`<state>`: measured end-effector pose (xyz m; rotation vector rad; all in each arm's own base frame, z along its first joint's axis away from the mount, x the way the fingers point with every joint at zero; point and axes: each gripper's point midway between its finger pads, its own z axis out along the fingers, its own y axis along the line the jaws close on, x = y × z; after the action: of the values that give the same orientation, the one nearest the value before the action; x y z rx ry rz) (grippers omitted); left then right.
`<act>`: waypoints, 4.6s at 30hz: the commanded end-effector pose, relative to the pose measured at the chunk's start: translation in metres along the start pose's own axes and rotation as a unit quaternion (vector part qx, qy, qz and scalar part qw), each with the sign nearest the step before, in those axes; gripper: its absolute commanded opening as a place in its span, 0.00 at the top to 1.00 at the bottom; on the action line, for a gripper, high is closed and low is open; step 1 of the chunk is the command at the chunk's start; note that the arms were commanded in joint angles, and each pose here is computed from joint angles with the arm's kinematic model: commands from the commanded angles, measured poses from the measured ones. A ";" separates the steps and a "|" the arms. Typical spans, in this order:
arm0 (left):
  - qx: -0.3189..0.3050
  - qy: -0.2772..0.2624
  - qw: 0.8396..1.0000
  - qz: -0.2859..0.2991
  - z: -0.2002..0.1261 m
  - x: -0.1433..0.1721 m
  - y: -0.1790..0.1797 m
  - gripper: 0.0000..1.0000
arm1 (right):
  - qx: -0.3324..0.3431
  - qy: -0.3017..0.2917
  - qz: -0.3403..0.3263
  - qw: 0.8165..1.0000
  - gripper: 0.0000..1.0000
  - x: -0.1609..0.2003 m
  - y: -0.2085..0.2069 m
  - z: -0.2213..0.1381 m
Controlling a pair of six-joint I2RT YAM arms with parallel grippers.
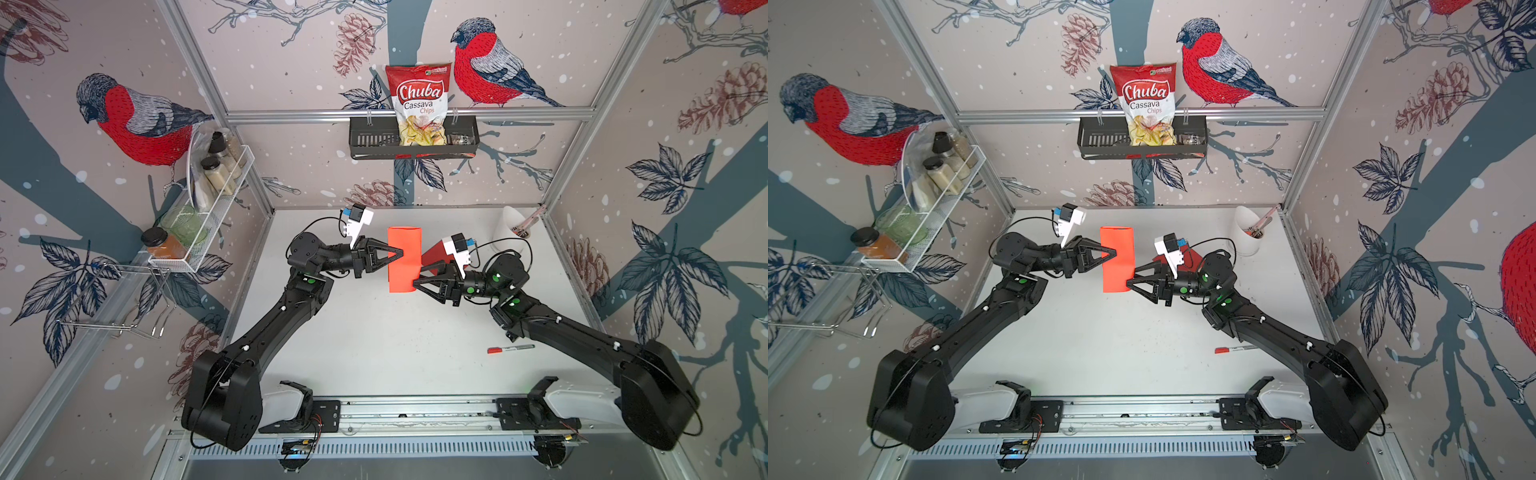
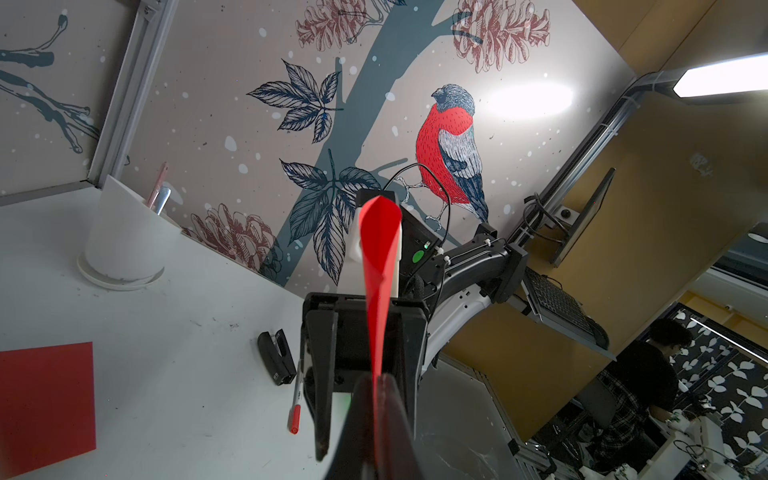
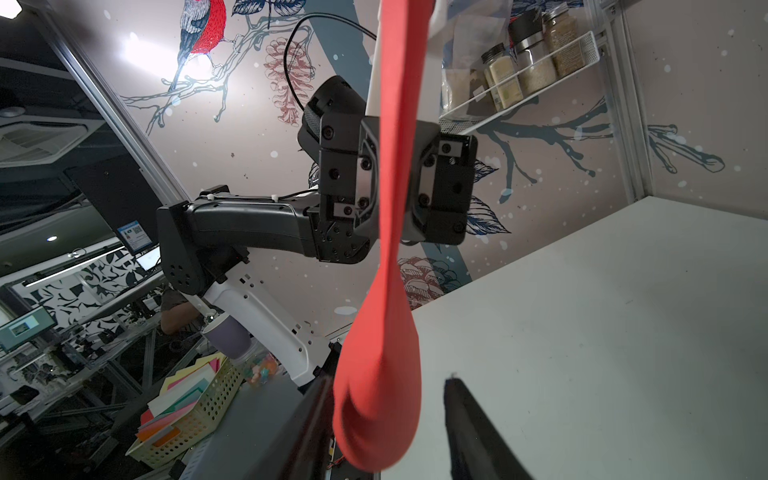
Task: Fold the square paper along the opposite sides
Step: Fold the paper, then smooth out the paper at the center of the board.
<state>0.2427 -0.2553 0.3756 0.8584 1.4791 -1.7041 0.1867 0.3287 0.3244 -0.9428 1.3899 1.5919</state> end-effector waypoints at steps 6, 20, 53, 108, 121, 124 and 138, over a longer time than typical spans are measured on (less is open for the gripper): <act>0.000 -0.004 1.000 0.009 0.000 -0.004 -0.001 1.00 | -0.010 -0.013 -0.010 1.000 0.80 -0.006 0.009 0.000; -0.001 -0.003 1.000 0.007 0.000 -0.003 0.001 1.00 | 0.016 -0.011 0.004 1.000 0.60 -0.002 -0.003 -0.002; -0.310 0.202 0.921 -0.121 -0.029 0.148 0.147 1.00 | 0.341 -0.036 -0.165 0.925 0.39 0.031 -0.072 -0.078; -0.364 0.453 0.796 -0.169 -0.035 0.269 0.227 0.80 | 0.429 0.310 -0.142 0.837 0.97 0.313 -0.175 -0.054; -0.371 0.448 0.794 -0.179 -0.038 0.267 0.235 1.00 | 0.425 0.300 -0.135 0.843 0.98 0.310 -0.170 -0.050; -0.372 0.448 0.793 -0.179 -0.039 0.268 0.236 1.00 | 0.424 0.297 -0.143 0.843 0.98 0.305 -0.168 -0.047; -0.394 0.457 0.779 -0.172 -0.052 0.279 0.239 1.00 | 0.463 0.304 -0.106 0.826 0.99 0.299 -0.185 -0.058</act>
<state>0.3039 -0.2612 0.0193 0.9929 2.8036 -0.6716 0.2480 0.3458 0.0130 -0.8919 1.9090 0.3912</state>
